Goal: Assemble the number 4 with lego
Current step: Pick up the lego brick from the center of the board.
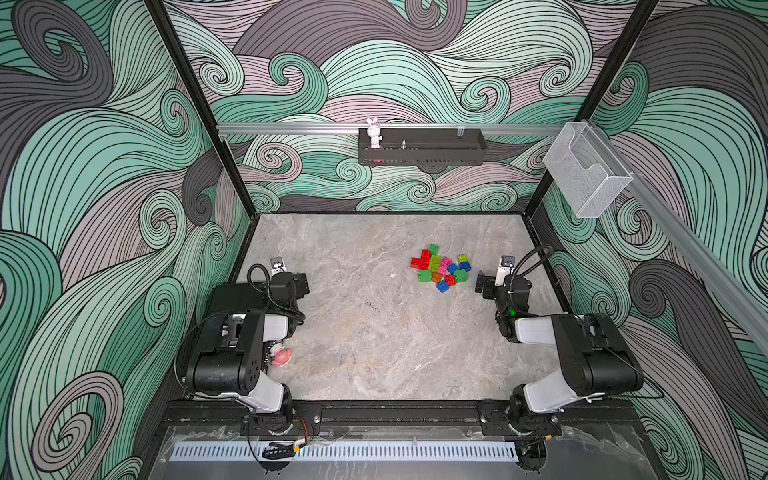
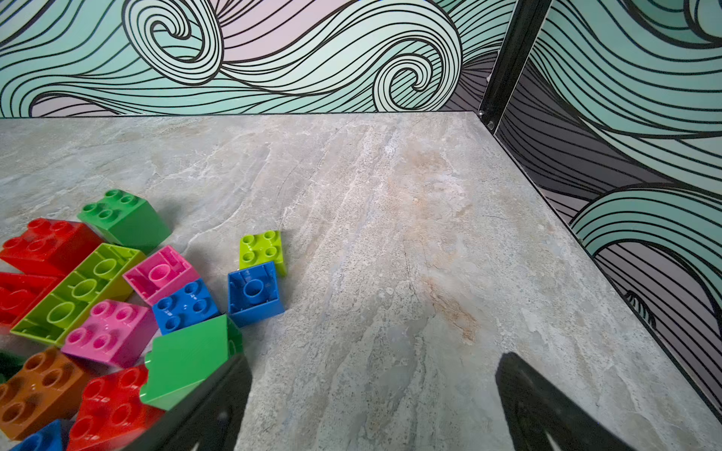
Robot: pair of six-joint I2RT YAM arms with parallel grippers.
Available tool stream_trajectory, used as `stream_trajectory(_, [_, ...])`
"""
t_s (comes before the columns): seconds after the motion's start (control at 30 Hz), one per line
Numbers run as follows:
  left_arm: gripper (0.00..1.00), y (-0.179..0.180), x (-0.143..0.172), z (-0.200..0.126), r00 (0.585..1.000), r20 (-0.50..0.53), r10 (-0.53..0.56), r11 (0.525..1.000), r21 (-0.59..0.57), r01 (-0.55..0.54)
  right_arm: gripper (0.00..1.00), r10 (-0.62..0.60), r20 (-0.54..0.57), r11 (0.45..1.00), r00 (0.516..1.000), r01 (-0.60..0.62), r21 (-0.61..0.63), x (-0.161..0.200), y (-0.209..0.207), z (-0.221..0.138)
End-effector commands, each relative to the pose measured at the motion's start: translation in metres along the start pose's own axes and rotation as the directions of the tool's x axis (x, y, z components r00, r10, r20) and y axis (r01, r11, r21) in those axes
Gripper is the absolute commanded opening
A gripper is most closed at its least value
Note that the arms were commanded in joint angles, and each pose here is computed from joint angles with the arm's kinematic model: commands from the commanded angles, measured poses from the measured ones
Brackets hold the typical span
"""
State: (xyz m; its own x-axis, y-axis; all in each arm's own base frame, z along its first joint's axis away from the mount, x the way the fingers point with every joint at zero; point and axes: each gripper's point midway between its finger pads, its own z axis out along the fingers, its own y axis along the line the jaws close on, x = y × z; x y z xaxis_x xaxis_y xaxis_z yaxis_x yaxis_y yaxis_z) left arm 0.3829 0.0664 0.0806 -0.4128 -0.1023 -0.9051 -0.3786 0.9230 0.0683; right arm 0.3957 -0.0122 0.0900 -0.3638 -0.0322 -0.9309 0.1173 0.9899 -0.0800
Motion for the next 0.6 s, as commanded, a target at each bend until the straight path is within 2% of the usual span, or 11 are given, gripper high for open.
stream_trajectory(0.0, [0.98, -0.0011, -0.0082, 0.0002, 1.0, 0.008, -0.02, 1.0, 0.004, 0.02, 0.99, 0.012, 0.013, 1.0, 1.0, -0.012, 0.009, -0.0035, -0.0006, -0.0014])
stream_trajectory(0.57, [0.99, -0.0004, -0.0077, 0.0005, 1.0, 0.007, -0.02, 1.0, 0.002, 0.02, 0.99, 0.013, 0.014, 1.0, 1.0, -0.013, 0.009, -0.0033, -0.001, -0.0015])
